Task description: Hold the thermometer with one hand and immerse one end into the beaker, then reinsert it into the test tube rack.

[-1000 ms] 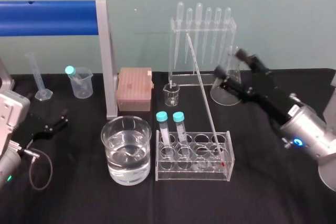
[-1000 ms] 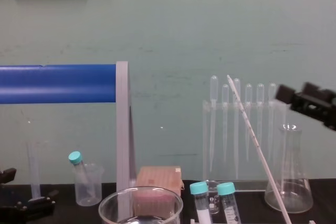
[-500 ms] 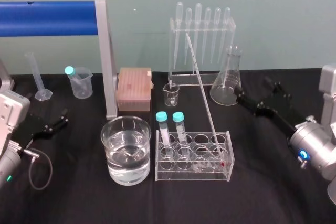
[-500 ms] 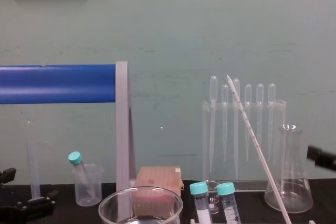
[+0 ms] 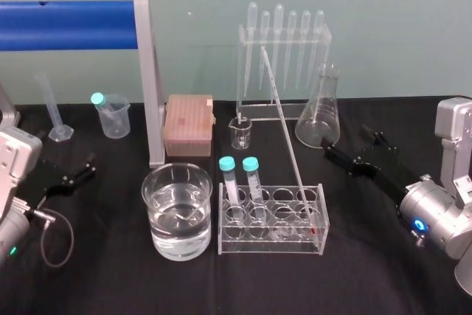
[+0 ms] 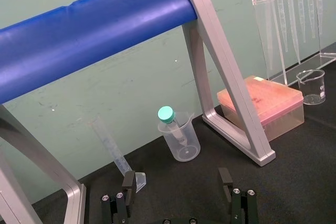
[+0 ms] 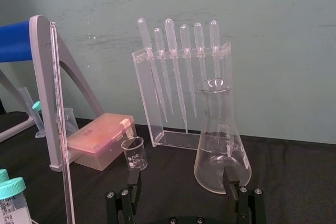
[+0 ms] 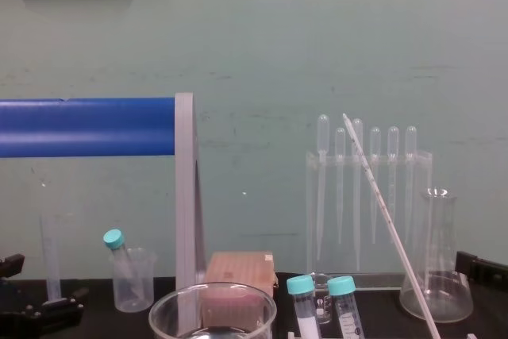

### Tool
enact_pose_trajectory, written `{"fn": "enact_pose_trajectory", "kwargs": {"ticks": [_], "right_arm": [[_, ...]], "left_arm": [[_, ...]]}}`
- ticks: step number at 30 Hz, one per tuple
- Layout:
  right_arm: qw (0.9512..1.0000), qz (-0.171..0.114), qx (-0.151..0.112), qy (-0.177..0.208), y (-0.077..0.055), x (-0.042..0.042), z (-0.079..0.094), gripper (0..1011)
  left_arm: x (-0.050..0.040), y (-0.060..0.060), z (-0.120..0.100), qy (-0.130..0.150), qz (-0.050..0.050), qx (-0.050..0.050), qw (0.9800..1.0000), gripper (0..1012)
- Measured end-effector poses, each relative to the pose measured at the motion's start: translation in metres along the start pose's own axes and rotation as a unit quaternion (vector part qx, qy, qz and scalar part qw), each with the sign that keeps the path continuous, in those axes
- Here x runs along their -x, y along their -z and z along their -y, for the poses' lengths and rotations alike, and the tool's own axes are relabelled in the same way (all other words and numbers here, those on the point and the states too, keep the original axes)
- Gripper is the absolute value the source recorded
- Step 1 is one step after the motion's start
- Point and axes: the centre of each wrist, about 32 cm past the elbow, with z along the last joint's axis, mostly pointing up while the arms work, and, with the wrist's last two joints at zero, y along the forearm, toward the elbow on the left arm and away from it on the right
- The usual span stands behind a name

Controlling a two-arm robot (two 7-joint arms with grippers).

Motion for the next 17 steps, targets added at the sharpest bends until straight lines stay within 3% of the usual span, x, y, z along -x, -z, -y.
{"fn": "enact_pose_trajectory", "kwargs": {"ticks": [17], "right_arm": [[1.0000,0.002,0.000,0.001,-0.0003,0.0002,0.0002,1003]], "left_arm": [[0.0000,0.0000,0.0000,0.000,0.000,0.000,1.0000,1008]]}}
